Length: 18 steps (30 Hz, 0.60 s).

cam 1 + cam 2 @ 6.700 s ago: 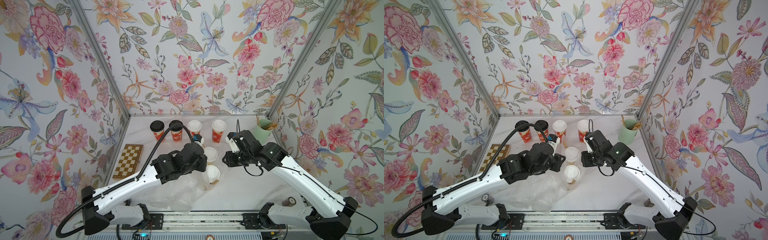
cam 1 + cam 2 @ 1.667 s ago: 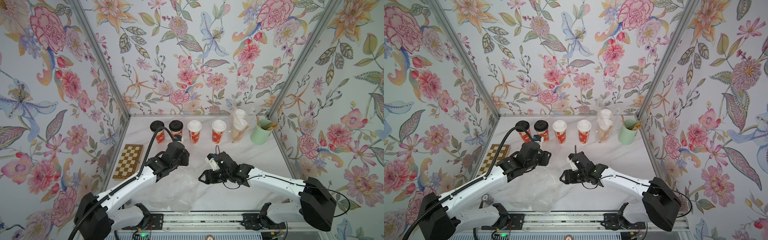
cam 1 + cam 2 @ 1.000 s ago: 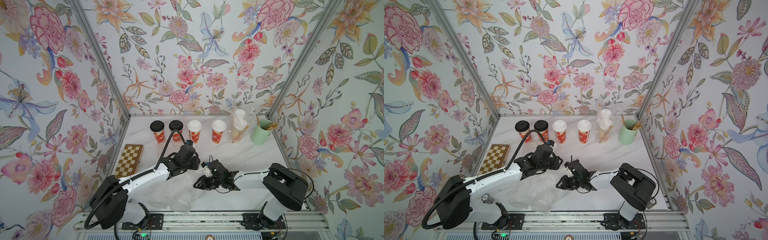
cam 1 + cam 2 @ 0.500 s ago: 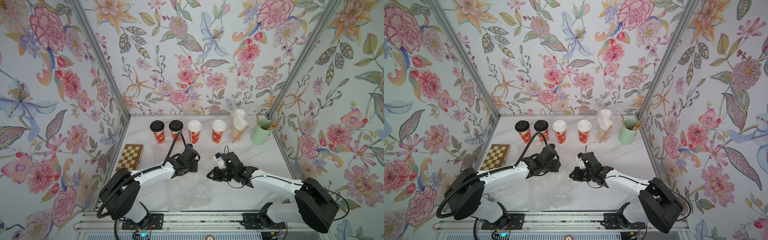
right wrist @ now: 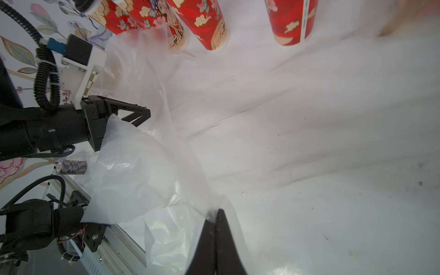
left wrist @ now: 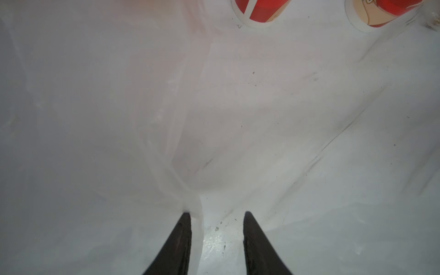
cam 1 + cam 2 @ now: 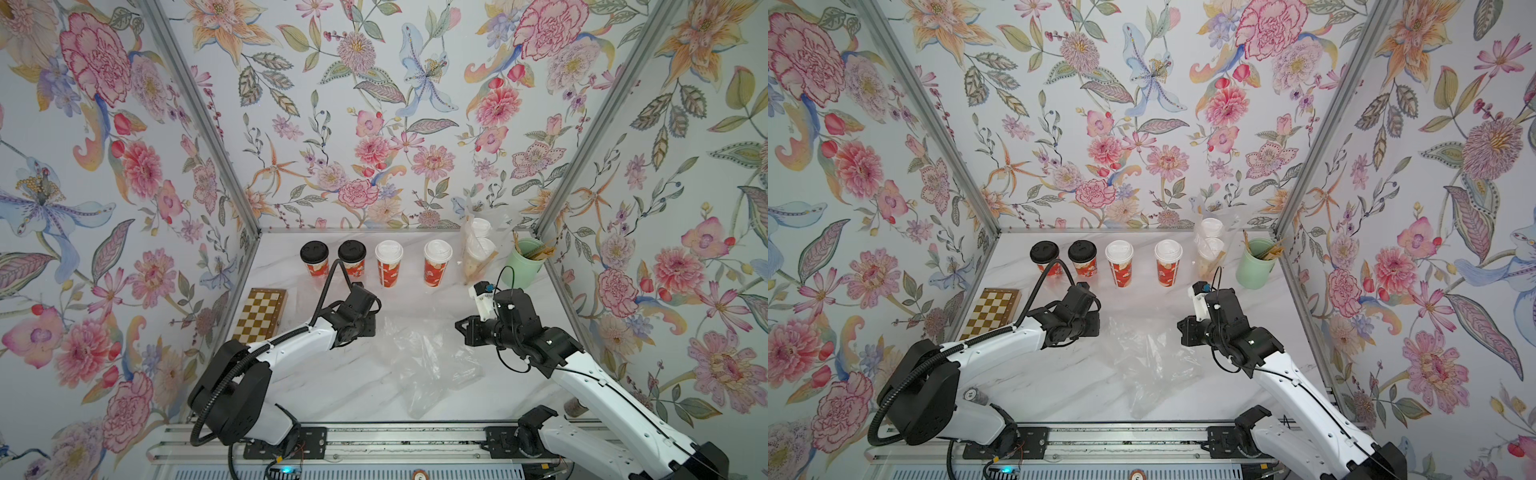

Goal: Pack milk tea into plastic carrier bags
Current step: Adjust the plastic carrier bag at the center of the board.

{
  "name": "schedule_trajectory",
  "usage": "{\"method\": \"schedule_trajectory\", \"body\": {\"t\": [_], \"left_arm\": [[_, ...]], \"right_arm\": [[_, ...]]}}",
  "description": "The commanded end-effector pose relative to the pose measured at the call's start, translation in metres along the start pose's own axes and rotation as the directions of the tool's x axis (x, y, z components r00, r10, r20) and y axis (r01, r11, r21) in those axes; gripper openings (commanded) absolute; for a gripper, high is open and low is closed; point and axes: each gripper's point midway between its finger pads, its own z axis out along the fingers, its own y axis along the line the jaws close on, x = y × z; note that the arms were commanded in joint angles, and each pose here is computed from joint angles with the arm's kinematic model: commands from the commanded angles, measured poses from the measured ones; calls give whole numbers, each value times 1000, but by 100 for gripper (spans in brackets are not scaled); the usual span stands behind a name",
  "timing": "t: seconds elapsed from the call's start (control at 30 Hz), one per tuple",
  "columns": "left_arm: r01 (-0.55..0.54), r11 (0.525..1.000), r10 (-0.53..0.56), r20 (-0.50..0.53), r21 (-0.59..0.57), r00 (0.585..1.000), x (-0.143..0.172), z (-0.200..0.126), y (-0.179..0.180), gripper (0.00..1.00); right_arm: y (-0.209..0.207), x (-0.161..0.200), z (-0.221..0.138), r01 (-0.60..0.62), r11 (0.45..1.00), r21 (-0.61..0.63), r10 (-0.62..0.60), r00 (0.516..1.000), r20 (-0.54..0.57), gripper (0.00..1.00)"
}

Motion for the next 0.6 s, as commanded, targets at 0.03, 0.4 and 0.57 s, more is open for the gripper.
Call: {"method": "schedule_trajectory", "body": {"t": [0.03, 0.4, 0.57], "left_arm": [[-10, 999, 11, 40, -31, 999, -16, -23, 11, 41], [86, 942, -183, 282, 324, 942, -94, -137, -46, 49], [161, 808, -371, 275, 567, 887, -104, -170, -76, 59]], "right_arm": [[-7, -26, -29, 126, 987, 101, -137, 984, 109, 0], [9, -73, -67, 186, 979, 81, -202, 847, 492, 0], [10, -74, -66, 202, 976, 77, -211, 819, 533, 0]]}}
